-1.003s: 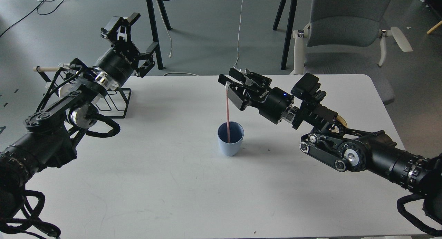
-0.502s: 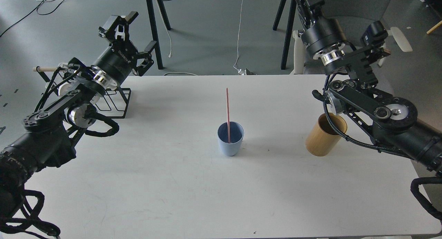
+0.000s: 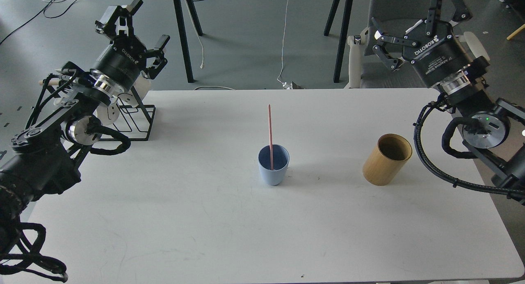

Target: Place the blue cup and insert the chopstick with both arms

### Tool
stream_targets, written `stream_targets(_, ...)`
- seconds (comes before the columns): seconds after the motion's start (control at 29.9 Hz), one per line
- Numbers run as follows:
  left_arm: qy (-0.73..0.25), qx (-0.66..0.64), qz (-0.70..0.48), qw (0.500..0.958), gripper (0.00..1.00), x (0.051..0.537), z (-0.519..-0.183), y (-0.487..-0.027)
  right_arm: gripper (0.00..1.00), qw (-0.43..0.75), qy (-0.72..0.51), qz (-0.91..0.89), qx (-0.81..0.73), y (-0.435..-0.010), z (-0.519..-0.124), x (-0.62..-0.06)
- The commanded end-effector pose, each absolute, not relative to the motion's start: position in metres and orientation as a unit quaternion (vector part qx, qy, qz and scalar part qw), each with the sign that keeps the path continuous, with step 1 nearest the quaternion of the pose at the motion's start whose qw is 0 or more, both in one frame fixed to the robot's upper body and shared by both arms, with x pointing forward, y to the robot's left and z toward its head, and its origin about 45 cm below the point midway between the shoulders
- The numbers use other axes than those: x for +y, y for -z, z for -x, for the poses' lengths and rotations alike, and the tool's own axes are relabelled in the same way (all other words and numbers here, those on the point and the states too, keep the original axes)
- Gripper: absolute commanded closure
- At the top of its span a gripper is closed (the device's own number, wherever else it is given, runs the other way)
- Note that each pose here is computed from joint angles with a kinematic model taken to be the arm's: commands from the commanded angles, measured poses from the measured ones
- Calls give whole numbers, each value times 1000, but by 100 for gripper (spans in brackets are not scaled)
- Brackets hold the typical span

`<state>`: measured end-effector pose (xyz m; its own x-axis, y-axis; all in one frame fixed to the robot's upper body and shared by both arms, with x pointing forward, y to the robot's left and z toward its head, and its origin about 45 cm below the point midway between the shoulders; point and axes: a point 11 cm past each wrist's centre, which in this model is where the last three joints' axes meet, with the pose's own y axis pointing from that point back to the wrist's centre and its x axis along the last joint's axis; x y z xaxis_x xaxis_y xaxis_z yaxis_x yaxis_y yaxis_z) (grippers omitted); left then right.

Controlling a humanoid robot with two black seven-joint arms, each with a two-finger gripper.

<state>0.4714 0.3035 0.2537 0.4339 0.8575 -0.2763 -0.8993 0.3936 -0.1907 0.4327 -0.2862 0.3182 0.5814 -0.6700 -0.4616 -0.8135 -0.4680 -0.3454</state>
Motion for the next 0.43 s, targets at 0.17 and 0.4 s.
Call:
stream_targets(0.17,-536,70,179,822,2,310,-473,-261,1,309,-132,833,439,-327,-439,-284)
stream_targets(0.4,-538,70,190,818,2,312,-474,-265,1,319,-157,818,452,-305,-441,-281)
